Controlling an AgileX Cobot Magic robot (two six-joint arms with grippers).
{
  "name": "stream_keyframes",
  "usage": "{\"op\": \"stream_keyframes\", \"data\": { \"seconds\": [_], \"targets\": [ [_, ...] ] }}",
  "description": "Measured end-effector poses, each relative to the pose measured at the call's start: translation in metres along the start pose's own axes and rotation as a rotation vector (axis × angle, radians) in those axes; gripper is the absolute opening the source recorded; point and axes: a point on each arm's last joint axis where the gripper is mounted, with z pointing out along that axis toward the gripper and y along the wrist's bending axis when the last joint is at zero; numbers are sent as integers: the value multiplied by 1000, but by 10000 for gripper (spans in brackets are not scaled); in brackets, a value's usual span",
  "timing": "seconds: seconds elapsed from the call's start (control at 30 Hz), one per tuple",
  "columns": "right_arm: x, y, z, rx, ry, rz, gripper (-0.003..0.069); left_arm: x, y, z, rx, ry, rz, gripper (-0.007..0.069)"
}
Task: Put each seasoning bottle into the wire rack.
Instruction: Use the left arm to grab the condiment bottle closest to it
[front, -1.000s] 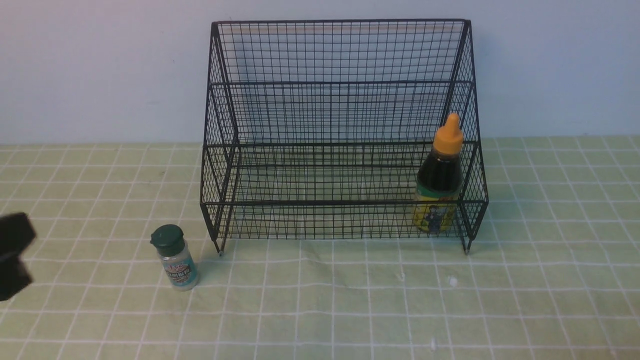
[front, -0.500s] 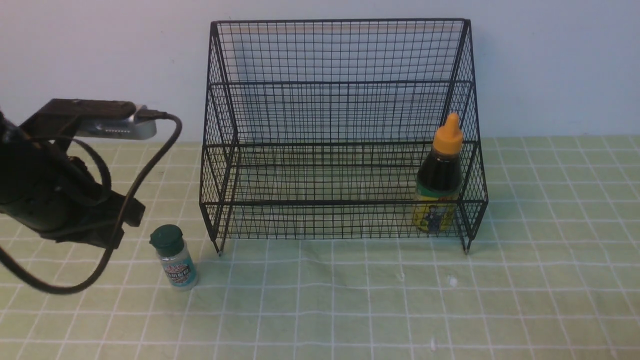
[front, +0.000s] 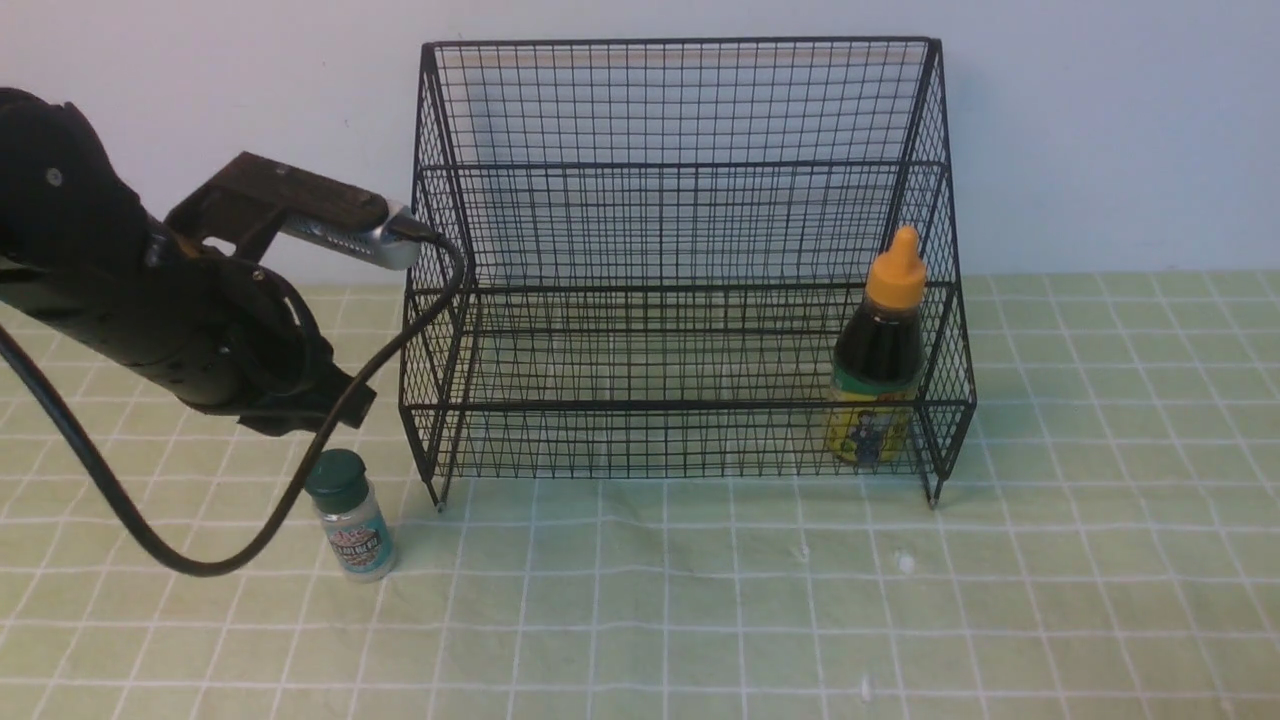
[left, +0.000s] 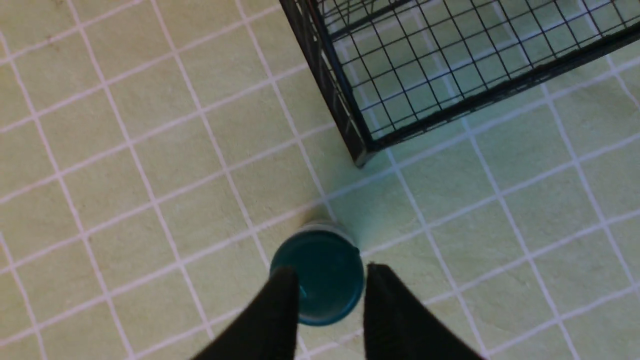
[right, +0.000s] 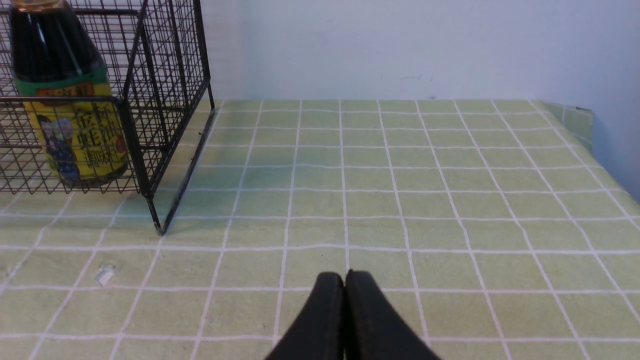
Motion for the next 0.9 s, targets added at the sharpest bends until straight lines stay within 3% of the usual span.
{"op": "stream_keyframes", "data": {
  "seconds": [0.2,0.3,0.37,0.53,0.67,0.77,0.9],
  "targets": [
    [0,0,0,0,0,1,-14,2,4,28,2,71,4,526],
    [0,0,0,0,0,1,-14,2,6,43,4,92,1,616],
    [0,0,0,0,0,2,-14,2,7,49,3,93,-1,627],
    [0,0,0,0,0,2,-14,4,9,67,8,125,-7,603],
    [0,0,0,0,0,2,-14,6,9,73,14,147,-9,511],
    [0,0,0,0,0,2,-14,9,8,75,25,180,-15,327],
    [0,0,0,0,0,2,-14,11,7,72,40,220,-20,329]
  ]
}}
